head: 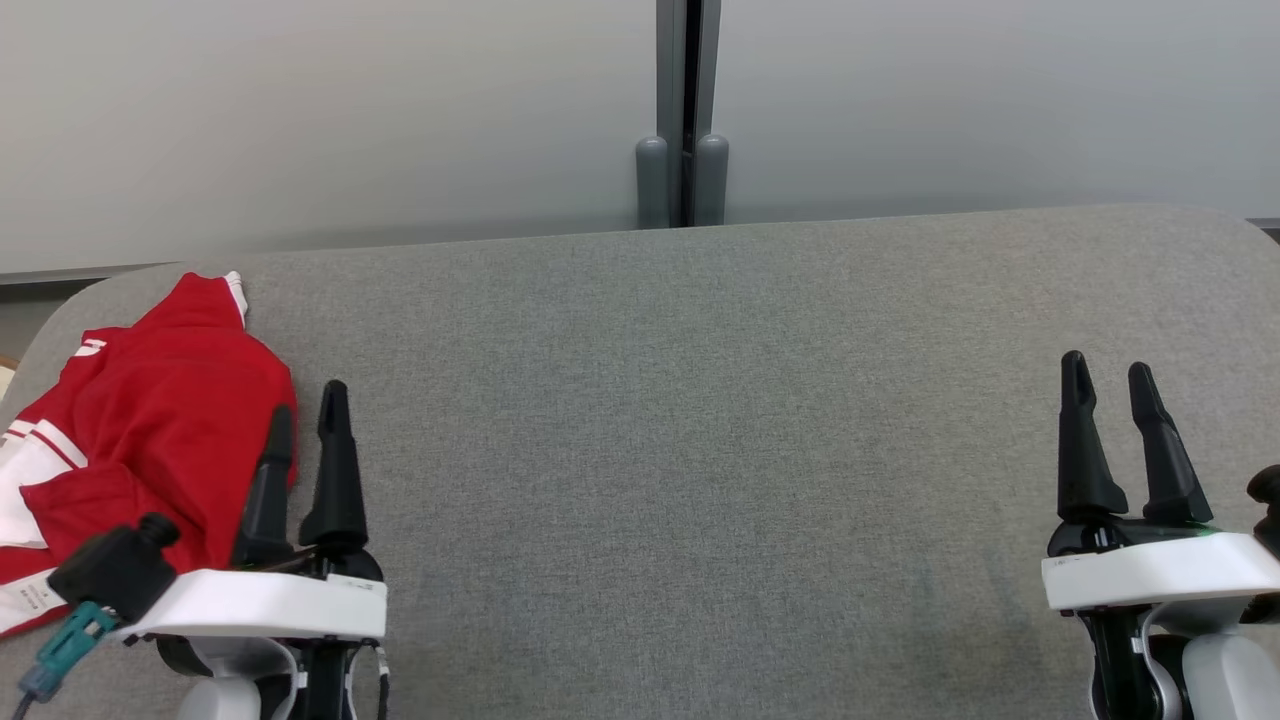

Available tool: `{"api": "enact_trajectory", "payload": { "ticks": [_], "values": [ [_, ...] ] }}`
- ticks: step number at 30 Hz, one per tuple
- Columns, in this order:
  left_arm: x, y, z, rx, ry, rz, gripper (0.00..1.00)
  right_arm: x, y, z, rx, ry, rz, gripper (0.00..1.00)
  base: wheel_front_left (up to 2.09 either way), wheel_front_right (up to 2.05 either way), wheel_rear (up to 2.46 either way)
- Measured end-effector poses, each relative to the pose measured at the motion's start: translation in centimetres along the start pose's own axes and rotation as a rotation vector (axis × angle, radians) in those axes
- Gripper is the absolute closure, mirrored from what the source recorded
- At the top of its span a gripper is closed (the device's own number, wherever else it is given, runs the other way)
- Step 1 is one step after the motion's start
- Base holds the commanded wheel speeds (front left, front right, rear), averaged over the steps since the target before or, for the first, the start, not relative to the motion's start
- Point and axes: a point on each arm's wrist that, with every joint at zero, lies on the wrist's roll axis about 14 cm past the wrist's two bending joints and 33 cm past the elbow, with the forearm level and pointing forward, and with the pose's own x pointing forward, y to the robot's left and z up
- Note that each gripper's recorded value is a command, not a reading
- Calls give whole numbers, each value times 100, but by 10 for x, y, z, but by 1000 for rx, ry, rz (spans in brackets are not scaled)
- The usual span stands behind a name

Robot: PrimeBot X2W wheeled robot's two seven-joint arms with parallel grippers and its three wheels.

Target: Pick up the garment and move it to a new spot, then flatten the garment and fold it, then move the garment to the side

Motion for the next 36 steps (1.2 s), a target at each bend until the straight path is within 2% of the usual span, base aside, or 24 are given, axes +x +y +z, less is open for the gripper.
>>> {"api": "enact_trajectory", "payload": {
  "ticks": [9,23,28,36],
  "values": [
    [-4,-2,-35,207,94,5,0,-2,-1,-15,-131,39,3,0,0,0,0],
    [-8,-13,-52,413,113,-39,0,-3,13,-21,-266,43,62,0,0,0,0],
    [-11,-14,-60,552,129,-67,0,-3,18,-24,-330,43,88,0,0,0,0],
    [-11,-16,-62,583,114,-61,0,-4,20,-26,-344,40,95,0,0,0,0]
  ]
}}
